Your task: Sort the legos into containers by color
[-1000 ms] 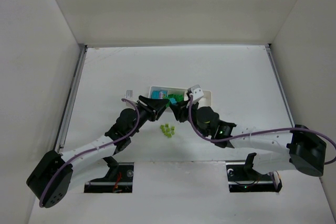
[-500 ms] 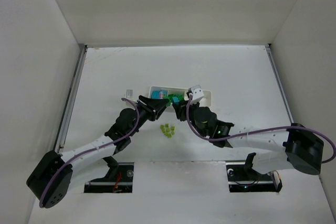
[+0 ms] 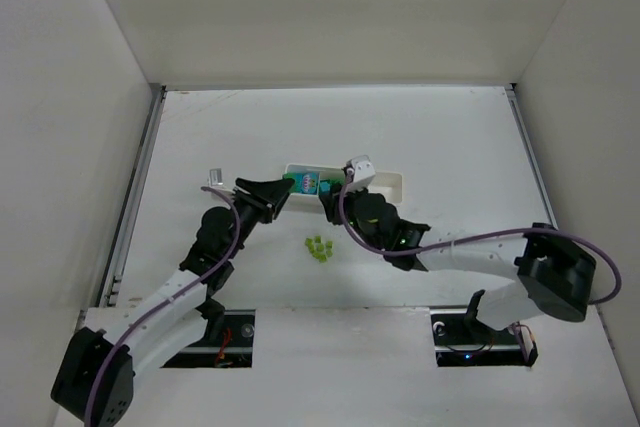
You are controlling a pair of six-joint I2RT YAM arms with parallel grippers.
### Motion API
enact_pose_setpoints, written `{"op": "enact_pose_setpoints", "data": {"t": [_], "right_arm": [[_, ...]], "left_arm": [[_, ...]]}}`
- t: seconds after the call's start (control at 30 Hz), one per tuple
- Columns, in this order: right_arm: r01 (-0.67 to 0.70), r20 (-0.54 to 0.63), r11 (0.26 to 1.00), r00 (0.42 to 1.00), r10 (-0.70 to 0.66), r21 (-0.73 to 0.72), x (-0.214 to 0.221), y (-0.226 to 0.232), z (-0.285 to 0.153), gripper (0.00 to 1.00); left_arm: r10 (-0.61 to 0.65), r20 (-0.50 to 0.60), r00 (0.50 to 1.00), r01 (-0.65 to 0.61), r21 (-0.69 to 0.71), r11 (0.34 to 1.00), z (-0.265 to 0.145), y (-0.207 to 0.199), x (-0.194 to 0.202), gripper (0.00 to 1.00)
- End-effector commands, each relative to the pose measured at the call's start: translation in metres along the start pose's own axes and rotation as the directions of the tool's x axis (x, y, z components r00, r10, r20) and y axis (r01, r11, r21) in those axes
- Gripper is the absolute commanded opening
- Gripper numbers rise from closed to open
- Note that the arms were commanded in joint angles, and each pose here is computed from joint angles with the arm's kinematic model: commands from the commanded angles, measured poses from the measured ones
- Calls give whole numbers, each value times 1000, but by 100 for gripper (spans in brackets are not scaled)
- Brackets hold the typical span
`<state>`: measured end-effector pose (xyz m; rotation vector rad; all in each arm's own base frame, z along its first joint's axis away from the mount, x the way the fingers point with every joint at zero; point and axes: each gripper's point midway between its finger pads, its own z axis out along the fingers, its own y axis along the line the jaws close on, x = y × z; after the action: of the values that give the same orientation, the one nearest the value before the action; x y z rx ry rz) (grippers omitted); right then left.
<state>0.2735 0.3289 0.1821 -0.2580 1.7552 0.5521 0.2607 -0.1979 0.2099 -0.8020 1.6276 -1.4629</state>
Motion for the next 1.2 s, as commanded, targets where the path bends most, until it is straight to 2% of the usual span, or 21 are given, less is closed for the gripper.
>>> {"op": "enact_pose_setpoints", "data": {"t": [0.0,0.13,0.33,0.67,0.77,0.87,0.9,1.03,1.17], "right_arm": [[-74,-16,994,997,73,-85,-7,28,24,31],[-113,-88,990,990,106,-83,5,39,56,31],[-125,-128,992,984,126,10,15,23,99,31],[-106,-183,988,975,125,113,33,2,131,33],[-109,-184,987,974,129,116,33,3,134,38],[-133,-162,985,975,150,112,24,5,132,55],[-144,-144,984,977,158,104,15,6,129,58],[-176,-78,981,980,182,76,-19,7,113,60],[-193,-31,975,980,197,115,-36,-19,84,59]], "left_arm": [[106,37,994,-107,3,994,-3,-7,-17,11],[169,39,985,-168,-48,985,-3,5,-22,11],[203,43,978,-200,-64,978,-7,16,-25,12],[207,52,977,-202,-89,975,-9,31,-37,13],[205,48,978,-201,-82,976,-8,31,-36,13],[208,47,977,-204,-82,976,-7,31,-37,13],[210,47,977,-205,-82,975,-7,30,-37,13],[221,37,975,-217,-86,972,-4,28,-35,13],[253,-6,967,-253,-92,963,4,26,-25,13]]}}
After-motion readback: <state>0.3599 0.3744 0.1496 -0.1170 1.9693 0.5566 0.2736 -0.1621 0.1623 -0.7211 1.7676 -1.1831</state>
